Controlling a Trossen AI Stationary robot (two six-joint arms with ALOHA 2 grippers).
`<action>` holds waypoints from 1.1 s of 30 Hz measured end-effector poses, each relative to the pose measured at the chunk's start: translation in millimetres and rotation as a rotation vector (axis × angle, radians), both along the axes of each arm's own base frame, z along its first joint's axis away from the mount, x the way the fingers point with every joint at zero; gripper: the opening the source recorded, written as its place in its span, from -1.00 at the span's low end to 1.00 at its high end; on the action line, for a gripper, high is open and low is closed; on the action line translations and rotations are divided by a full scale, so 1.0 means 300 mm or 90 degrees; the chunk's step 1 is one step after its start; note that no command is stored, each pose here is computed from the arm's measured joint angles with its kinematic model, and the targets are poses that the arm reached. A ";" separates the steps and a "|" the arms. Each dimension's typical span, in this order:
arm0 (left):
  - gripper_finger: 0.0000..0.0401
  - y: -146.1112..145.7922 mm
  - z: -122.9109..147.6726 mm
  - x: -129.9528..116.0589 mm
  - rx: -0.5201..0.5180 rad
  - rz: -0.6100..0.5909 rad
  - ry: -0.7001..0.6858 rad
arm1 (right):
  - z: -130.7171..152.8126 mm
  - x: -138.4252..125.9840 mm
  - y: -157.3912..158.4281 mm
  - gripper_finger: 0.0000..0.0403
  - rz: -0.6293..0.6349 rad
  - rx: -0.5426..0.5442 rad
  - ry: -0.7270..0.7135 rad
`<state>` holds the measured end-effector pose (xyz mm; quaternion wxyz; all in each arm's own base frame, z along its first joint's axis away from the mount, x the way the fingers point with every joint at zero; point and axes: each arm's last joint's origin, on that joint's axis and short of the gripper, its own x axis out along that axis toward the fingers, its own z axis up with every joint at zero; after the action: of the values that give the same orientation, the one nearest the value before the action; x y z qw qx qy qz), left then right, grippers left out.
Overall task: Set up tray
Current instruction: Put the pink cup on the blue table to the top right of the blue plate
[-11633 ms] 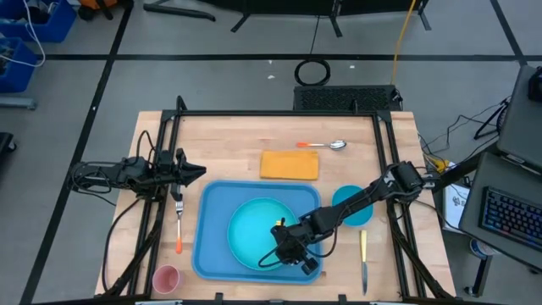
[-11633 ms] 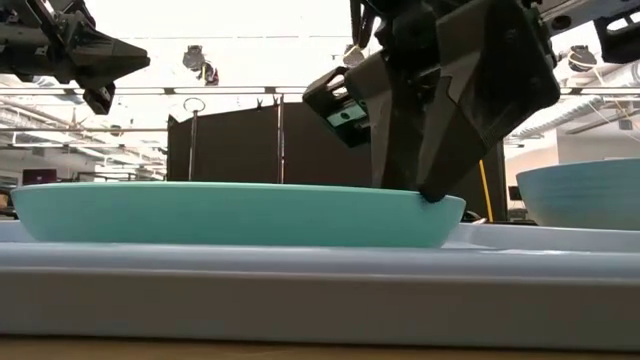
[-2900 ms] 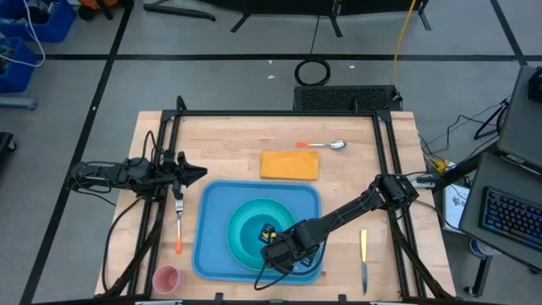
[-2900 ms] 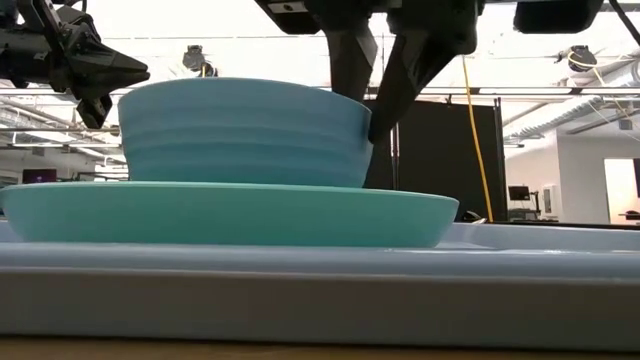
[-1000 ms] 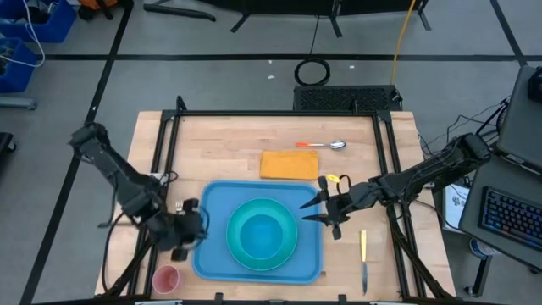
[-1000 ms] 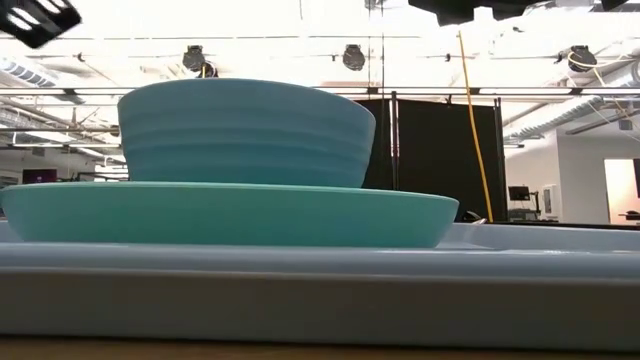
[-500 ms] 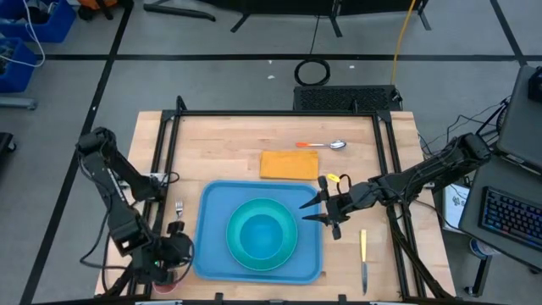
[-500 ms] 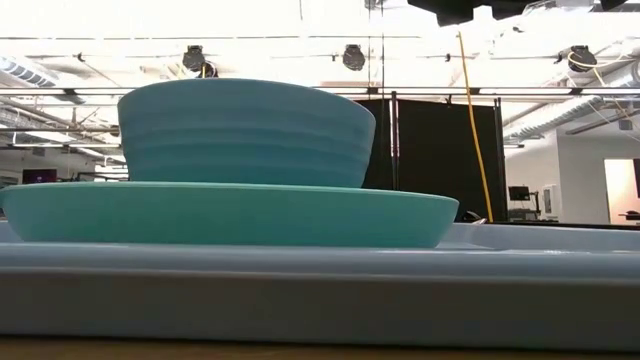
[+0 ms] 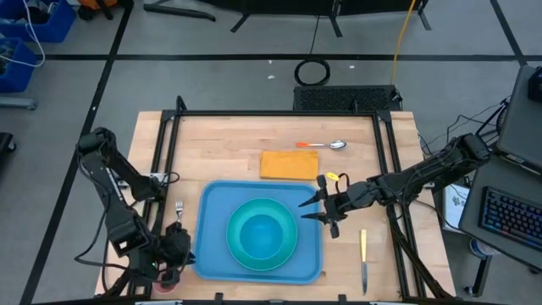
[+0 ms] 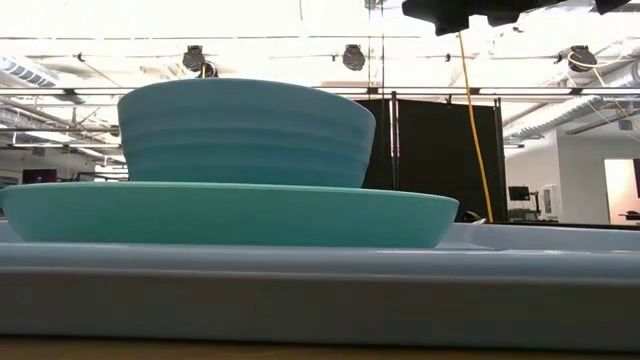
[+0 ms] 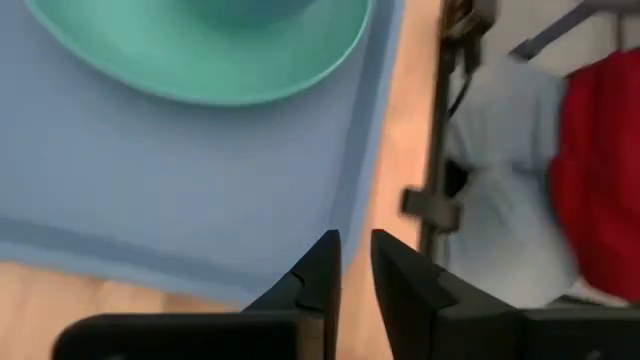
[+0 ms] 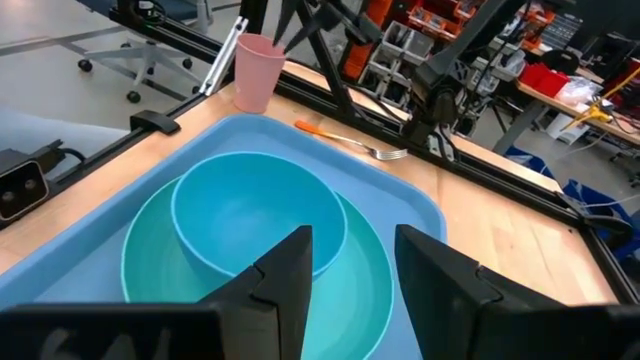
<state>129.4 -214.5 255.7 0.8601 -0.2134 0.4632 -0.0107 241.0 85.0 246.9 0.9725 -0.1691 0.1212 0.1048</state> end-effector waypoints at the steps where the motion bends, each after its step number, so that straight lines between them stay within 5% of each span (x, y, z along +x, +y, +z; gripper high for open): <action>1: -0.60 0.002 0.002 0.003 0.001 0.003 0.000 | 0.000 0.000 0.000 -0.33 0.000 0.000 0.000; 7: -0.36 -0.010 -0.007 -0.001 0.026 -0.062 0.012 | -0.002 0.000 0.000 -0.33 -0.001 0.003 0.004; 13: -0.35 -0.024 -0.007 -0.014 0.012 -0.076 0.014 | -0.004 -0.001 0.000 -0.33 0.000 0.002 0.008; 19: -0.35 -0.047 -0.007 -0.040 -0.021 -0.168 0.064 | -0.004 -0.001 0.000 -0.33 -0.002 0.009 0.010; 33: -0.35 -0.066 -0.011 -0.104 0.057 -0.289 0.031 | -0.021 -0.006 -0.002 -0.33 -0.003 0.010 0.010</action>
<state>98.3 -234.3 252.3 0.8328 -0.0653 0.5201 -0.1783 239.1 84.4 240.6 0.9731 -0.1603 0.1280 0.1050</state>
